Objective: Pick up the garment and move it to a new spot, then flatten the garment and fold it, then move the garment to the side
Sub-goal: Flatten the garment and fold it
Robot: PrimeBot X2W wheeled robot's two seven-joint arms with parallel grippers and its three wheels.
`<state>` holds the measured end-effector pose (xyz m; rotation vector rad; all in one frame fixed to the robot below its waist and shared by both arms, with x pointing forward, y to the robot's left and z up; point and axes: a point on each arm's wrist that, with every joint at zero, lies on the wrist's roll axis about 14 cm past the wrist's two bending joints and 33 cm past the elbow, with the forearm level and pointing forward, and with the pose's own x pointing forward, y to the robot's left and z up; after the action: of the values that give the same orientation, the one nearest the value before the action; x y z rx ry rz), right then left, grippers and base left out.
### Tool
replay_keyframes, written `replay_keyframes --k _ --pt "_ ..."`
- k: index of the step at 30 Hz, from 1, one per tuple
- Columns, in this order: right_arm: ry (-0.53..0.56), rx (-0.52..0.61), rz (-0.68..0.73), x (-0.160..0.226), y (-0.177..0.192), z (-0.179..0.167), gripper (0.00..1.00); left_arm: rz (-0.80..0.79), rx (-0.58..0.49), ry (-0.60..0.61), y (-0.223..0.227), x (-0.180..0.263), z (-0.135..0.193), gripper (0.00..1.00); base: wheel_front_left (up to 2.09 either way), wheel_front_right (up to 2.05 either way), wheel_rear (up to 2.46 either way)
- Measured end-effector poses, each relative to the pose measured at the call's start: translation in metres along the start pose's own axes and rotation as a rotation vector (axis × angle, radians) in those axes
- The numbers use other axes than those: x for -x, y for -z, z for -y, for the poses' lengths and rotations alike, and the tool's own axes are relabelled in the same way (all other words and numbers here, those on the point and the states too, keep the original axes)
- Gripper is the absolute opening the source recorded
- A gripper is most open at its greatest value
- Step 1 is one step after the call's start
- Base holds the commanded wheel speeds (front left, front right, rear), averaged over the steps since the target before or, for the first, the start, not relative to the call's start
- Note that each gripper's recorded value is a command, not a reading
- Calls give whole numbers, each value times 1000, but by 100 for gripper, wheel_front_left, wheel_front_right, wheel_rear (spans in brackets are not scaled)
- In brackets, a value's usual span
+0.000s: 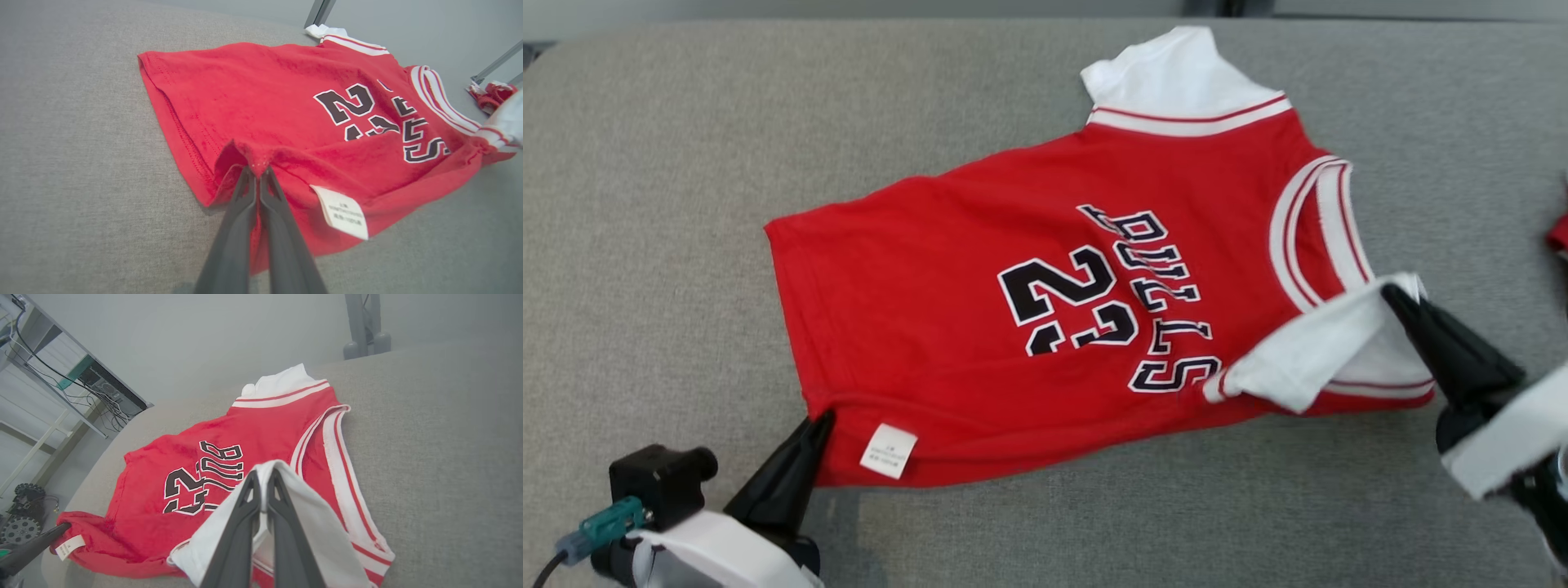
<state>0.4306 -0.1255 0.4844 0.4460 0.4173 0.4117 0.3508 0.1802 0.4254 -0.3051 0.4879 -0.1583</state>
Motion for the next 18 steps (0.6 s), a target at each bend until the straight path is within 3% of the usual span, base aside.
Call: replay_keyframes --k 8,15,16,17,18 --pt "-82 45 -105 -80 3 4 0 -26 46 -40 12 -25 -19 0 0 0 0" --pt "-92 31 -207 -116 32 11 0 -54 100 -86 31 -27 -32 0 0 0 0" --pt "-90 28 -205 -119 33 11 0 -52 109 -89 32 -28 -32 20 0 0 0" --pt "-88 17 -198 -121 34 12 21 -47 119 -93 32 -28 -33 67 0 0 0" --pt "-88 7 -190 -122 34 13 94 -37 128 -98 31 -29 -33 100 0 0 0"
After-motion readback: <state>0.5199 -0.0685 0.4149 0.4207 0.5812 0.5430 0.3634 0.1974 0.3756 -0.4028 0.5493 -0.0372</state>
